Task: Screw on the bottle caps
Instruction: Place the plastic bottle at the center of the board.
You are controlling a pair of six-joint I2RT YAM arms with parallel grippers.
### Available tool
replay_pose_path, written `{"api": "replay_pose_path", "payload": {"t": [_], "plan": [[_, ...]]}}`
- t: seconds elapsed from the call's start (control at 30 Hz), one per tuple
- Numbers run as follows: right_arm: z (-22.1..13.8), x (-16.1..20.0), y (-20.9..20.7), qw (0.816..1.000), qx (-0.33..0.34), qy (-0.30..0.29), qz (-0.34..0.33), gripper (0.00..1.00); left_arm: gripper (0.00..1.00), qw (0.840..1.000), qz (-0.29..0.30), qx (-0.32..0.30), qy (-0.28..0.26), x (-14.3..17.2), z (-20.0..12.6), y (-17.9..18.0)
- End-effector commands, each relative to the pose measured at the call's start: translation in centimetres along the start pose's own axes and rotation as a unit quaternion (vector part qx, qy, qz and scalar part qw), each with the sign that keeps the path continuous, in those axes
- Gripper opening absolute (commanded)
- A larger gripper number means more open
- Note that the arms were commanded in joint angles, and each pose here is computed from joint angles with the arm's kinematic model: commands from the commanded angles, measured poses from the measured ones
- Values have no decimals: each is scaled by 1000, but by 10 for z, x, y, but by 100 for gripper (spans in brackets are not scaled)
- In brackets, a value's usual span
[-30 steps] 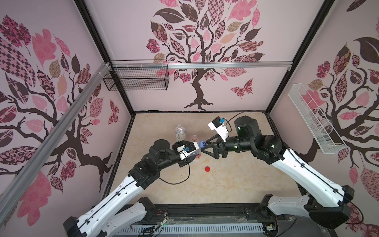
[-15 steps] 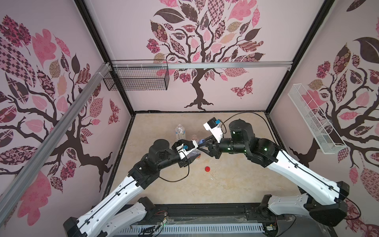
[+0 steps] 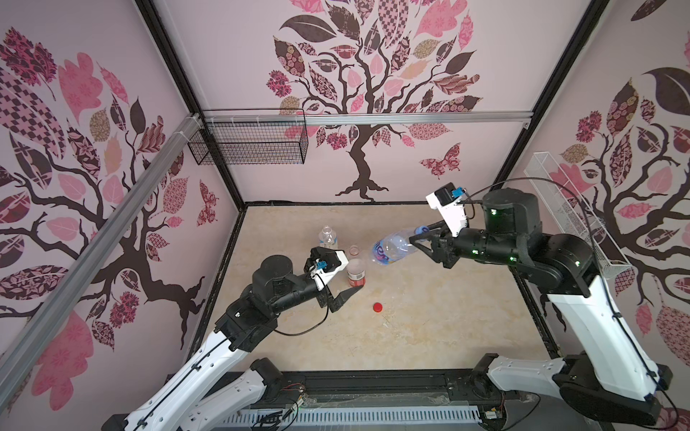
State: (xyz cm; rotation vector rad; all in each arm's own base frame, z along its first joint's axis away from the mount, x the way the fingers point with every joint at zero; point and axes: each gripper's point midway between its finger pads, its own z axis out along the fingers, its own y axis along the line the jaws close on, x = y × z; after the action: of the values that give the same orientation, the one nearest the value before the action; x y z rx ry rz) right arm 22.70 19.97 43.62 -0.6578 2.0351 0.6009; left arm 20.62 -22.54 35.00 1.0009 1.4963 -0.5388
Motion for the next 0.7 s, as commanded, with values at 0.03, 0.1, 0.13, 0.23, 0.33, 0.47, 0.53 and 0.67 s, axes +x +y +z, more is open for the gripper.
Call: {"api": "replay_pose_path", "payload": {"t": [0.03,0.1,0.13,0.23,0.33,0.47,0.53,0.67], "plan": [[23,45,-80,985,137,88,52,14,98,991,-88,-86,54,39,8,34],[41,50,-113,976,176,95,84,15,98,984,-107,-122,73,54,12,47],[49,51,-125,973,189,96,94,15,98,981,-115,-132,77,57,14,51],[83,60,-164,962,225,109,114,16,98,971,-144,-168,92,73,18,65],[115,75,-198,953,247,123,126,16,98,956,-198,-195,98,96,18,80],[143,89,-229,944,260,147,137,18,98,943,-238,-213,90,109,10,90],[155,96,-237,944,259,154,133,24,98,944,-232,-216,89,109,7,90],[174,114,-243,943,245,178,141,27,98,944,-224,-222,100,114,2,89]]}}
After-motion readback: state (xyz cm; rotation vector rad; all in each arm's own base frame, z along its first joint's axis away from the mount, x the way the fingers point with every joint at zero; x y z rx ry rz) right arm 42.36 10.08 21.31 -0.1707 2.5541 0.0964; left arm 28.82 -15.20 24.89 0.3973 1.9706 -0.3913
